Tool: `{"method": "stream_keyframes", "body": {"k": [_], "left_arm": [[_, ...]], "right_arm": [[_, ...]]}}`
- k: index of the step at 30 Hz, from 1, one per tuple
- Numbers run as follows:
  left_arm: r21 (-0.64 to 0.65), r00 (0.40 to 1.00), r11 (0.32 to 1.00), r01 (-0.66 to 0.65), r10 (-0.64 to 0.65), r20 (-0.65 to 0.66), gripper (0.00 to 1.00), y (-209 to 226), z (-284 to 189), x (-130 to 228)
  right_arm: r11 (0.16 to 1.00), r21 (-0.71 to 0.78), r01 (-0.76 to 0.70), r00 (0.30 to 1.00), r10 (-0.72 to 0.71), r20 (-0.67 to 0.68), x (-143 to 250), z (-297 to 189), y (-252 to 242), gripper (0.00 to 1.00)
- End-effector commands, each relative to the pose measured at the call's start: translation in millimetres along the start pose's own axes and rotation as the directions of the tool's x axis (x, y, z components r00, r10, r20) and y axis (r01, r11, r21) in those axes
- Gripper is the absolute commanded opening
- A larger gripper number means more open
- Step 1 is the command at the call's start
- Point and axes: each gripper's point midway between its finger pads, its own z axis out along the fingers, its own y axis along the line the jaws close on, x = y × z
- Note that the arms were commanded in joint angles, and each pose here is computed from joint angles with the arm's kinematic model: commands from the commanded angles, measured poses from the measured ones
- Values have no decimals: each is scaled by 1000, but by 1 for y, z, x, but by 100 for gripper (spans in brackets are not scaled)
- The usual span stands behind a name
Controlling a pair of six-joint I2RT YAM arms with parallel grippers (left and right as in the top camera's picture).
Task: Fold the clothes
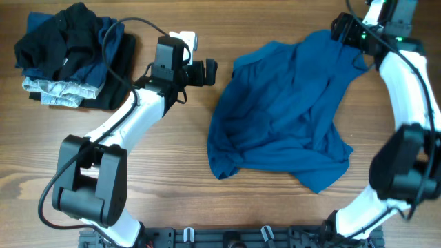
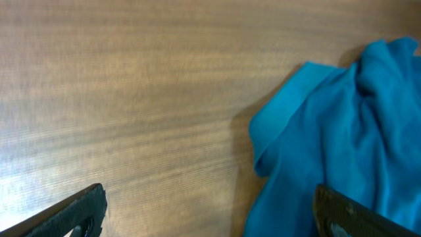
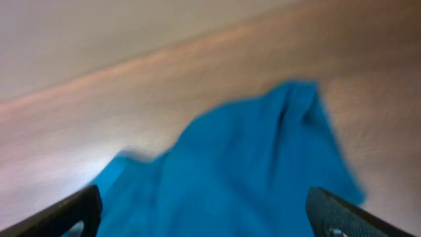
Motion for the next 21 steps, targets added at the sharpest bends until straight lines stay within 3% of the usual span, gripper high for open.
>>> {"method": "stream_keyframes", "body": {"k": [1,5,9,14,16,21], "left_arm": [[30,995,996,-84,82,62,100,-9,2,-26],[47,990,990,-136,133,56,100,-12,18,-32],[100,988,983,-156,156,5,100,-18,45,-23],[124,956,978,-169,194,-222,99,-30,47,28],[116,925,983,-144,176,-336,93,-30,30,51],[132,821,991,15,63,-567,68,-46,-34,93]], "right_arm": [[991,-128,-33,996,22,-86,13,-39,31,100],[991,-89,-95,960,67,-273,59,-48,26,100],[991,-68,-119,932,88,-350,78,-54,25,100],[990,-56,-128,915,96,-391,88,-58,24,100],[991,-45,-125,914,97,-393,89,-58,22,100],[995,1,-103,919,96,-382,88,-57,13,100]]}}
